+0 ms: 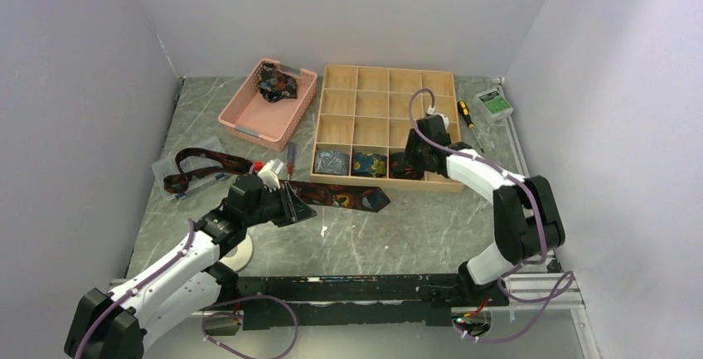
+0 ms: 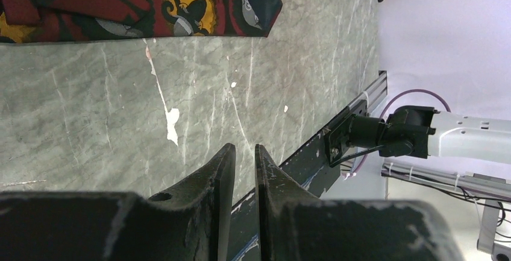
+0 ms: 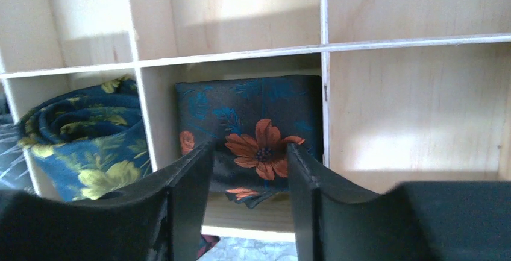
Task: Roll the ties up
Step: Place the tie in the storage box.
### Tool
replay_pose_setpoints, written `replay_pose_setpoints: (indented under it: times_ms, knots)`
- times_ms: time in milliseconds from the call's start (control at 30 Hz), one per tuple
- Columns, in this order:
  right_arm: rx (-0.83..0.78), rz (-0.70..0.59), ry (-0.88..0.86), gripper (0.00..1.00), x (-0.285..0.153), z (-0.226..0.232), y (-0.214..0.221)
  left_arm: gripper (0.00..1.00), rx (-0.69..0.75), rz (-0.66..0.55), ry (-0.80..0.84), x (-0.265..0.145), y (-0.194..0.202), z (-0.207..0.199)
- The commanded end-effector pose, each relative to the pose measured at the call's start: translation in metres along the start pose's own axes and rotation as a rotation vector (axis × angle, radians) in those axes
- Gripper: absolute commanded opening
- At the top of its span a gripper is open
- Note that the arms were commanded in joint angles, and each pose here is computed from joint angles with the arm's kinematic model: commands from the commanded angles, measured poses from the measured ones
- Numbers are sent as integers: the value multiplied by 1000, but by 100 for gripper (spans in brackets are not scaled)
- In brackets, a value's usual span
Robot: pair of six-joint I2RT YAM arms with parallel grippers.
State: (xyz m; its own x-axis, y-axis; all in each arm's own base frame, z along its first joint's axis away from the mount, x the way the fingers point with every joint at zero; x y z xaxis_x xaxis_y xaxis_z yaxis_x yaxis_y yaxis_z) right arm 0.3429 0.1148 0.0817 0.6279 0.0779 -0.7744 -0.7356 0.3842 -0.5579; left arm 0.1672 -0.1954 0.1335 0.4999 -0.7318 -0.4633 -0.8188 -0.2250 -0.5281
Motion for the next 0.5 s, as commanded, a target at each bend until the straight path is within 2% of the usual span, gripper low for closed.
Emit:
replay_pose_setpoints:
  times_ms: [0,200,333,467]
  knots:
    - [18,-133,-95,60,-39,16,-25,24,51,-39,26,-4,-14,-13]
    - [5,-268,-58,73,-102,21,-43,28,70,-62,0,-10,-21,-15]
    - [-45,-329,50,74,-120,26,-33,28,67,-69,-17,-12,-23,-15]
    - [-88,-326,29,71,-129,32,-24,28,61,-79,-27,-13,-24,-15]
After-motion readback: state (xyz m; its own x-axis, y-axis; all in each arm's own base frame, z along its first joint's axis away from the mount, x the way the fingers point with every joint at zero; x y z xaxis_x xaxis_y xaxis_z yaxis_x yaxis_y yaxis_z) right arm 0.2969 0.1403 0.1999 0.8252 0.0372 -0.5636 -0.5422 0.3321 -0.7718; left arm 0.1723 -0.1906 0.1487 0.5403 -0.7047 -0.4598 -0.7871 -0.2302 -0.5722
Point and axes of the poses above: each gripper's point midway between its finger pads, its own x axis out along the fingers, its own z axis along the line the jaws close on, y = z × x, the point moved 3 cm from there along -x, back along the fingers, and after that the axes turned 7 degrees about x, right-handed, at the moved point
